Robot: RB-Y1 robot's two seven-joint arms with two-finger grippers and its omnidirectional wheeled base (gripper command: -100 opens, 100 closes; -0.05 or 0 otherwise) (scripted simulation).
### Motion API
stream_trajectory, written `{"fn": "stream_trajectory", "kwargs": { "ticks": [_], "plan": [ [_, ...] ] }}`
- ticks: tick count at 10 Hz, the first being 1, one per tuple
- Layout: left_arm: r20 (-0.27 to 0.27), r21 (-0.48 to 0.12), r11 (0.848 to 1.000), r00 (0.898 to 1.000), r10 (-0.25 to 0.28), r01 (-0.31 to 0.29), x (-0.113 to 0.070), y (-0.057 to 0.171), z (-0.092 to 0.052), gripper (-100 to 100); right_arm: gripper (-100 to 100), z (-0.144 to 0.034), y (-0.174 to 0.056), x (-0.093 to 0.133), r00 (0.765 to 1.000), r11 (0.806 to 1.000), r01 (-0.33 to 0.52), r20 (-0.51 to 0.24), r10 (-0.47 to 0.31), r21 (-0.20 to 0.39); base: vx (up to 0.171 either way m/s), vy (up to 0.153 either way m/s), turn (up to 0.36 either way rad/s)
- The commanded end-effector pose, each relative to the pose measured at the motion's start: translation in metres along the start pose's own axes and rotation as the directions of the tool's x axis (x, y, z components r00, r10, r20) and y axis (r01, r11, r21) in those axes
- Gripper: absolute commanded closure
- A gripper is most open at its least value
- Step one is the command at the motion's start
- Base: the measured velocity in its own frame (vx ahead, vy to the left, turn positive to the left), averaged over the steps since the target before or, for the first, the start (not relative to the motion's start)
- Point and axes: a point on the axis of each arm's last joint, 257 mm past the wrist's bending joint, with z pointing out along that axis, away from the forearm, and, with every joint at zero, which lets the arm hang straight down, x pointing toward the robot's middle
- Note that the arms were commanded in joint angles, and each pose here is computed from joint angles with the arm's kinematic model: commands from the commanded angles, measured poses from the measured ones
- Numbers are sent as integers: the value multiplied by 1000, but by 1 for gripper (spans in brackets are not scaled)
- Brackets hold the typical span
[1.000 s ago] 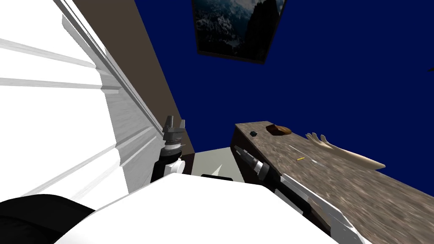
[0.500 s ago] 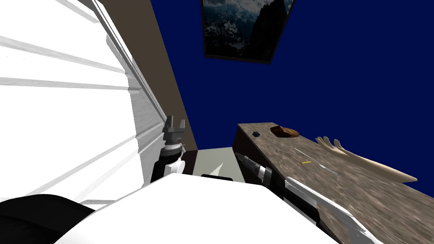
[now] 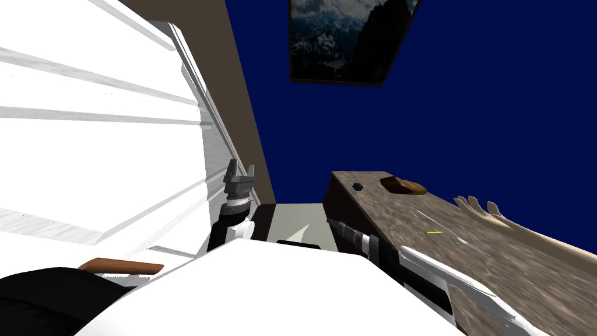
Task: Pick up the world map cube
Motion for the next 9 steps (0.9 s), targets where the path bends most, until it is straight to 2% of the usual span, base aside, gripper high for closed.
{"fn": "stream_trajectory", "kwargs": {
  "ticks": [1,3,4,5,6,9],
  "plan": [
    [0,0,1000,1000,0,0,0,0,0,0,-100,-10,-21,16,999,998,-5,-52,8,57,-61,-28,266],
    [0,0,1000,1000,0,0,0,0,0,0,-100,-18,-29,14,997,996,25,-74,-19,86,-35,-26,39],
    [0,0,1000,1000,0,0,0,0,0,0,-100,-29,-48,25,993,990,27,-116,-12,135,-26,-12,271],
    [0,0,1000,1000,0,0,0,0,0,0,-100,-34,-52,23,991,987,46,-130,-27,152,-26,-21,139],
    [0,0,1000,1000,0,0,0,0,0,0,-100,-46,-69,32,986,979,48,-165,-15,196,-17,-26,207],
    [0,0,1000,1000,0,0,0,0,0,0,-100,-72,-95,33,974,957,94,-226,-31,275,2,-28,164]
  ]
}}
